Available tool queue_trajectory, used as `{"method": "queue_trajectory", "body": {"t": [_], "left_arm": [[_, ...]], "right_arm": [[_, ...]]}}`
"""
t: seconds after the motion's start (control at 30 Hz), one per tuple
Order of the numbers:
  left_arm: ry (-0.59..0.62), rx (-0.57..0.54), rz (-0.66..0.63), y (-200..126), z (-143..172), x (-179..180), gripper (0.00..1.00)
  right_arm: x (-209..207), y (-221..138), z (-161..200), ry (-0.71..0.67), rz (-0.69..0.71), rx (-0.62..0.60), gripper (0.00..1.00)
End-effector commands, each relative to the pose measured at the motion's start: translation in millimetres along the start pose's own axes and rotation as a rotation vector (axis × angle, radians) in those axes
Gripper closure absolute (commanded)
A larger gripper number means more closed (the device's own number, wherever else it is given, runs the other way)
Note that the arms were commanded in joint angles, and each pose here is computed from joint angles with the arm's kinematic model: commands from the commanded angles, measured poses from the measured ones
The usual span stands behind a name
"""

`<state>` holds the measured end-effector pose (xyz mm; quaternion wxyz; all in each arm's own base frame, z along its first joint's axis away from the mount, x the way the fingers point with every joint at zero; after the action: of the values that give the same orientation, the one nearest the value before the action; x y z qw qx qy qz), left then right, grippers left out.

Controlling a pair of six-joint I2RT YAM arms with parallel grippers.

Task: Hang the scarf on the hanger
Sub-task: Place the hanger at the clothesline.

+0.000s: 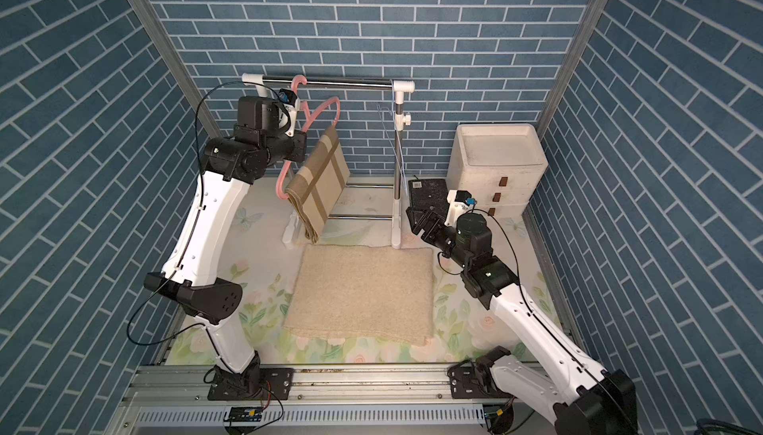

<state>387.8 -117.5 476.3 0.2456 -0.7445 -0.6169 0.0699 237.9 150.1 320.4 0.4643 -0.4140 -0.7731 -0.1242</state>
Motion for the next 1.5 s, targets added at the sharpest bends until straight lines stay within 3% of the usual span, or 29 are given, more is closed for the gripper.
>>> {"method": "queue_trajectory", "body": {"t": [0.0,0.37,0.73,0.9,1.1,1.23,1.47], "left_arm": [[-0.006,-0.165,-0.003,-9.5,-25.3,13.5,1.0],[-0.034,-0.136,-0.028,28.6,-15.0,42.0,1.0],[-0.042,-0.076,-0.068,31.1,6.4,72.2,1.0],[-0.039,-0.067,-0.077,27.9,10.0,75.0,0.81],[-0.04,-0.089,-0.101,5.0,9.7,76.6,0.47],[-0.058,-0.123,-0.099,-19.2,11.3,75.0,0.36],[-0.14,-0.249,0.034,-78.3,20.8,59.7,0.23]], "right_arm": [[-2.8,-2.4,-1.0,-0.036,0.013,-0.009,0.15],[-3.7,-3.5,-1.6,-0.032,0.02,-0.017,0.15],[-6.9,-3.0,-0.5,-0.037,0.038,-0.012,0.15],[-6.1,-2.0,-2.2,-0.065,0.047,-0.011,0.15],[-9.6,-8.8,-10.7,-0.183,0.135,-0.004,0.11],[-12.7,-12.2,-18.0,-0.257,0.156,0.007,0.1],[31.9,-0.1,-37.1,-0.451,-0.069,0.041,0.12]]}}
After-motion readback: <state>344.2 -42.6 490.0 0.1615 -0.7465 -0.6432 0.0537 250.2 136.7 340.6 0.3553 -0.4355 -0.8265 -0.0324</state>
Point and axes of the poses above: each gripper's point midway between its finger pads, its own y axis out along the fingers, its own x axis along the line the jaws close on, z = x × y, the point moved 9 cm from there along -y, back along the fingers, and after that the axes turned 5 degrees about y, right-handed, at the moved point
